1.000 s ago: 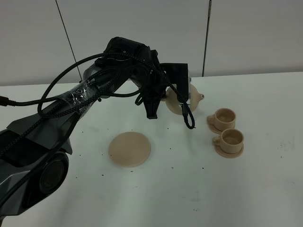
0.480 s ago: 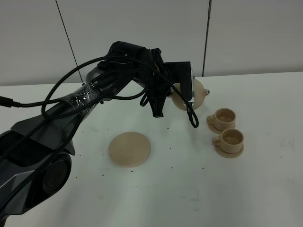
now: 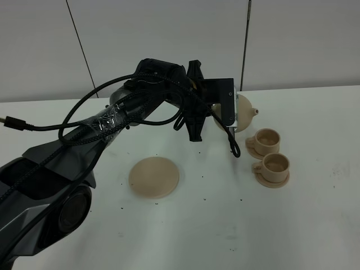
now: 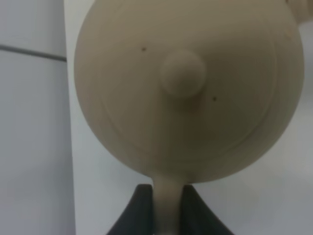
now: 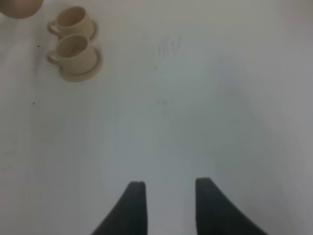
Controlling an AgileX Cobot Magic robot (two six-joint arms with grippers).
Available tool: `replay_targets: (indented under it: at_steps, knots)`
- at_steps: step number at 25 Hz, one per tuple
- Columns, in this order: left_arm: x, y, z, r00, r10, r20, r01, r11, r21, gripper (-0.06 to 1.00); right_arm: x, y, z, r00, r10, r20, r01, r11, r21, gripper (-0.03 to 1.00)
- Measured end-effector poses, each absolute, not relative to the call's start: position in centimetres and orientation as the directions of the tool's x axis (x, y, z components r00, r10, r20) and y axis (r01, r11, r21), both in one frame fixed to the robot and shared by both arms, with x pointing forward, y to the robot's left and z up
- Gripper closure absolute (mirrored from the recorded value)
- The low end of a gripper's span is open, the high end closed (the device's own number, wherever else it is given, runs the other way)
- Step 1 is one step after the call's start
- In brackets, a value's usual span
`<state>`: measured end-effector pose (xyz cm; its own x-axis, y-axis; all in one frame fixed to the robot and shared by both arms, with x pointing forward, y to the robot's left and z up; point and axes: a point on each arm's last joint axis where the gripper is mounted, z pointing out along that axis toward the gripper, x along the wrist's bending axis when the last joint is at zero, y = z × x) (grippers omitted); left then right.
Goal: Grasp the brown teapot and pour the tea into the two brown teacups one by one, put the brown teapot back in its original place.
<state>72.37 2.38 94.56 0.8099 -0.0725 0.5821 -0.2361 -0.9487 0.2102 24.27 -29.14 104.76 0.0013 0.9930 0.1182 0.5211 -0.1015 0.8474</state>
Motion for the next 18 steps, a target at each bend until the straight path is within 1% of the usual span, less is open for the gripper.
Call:
replay_targets:
  at_steps: [3,15,18]
  knots:
    - [72.1,1.9,94.5,0.806,-0.091,0.586,-0.255,-0.945,0.204,0.78,24.3,-29.1,104.8,0.001,0.993,0.118,0.521,-0.102,0.847,0.73]
    - [72.0,1.0,94.9,0.721,-0.199,0.664,-0.329,-0.941,0.076,0.78,24.3,-29.1,104.8,0.001,0.993,0.118,0.521,-0.102,0.847,0.73]
    - [71.9,0.6,95.0,0.703,-0.213,0.678,-0.346,-0.936,0.066,0.78,24.3,-29.1,104.8,0.001,0.993,0.118,0.521,-0.102,0.847,0.73]
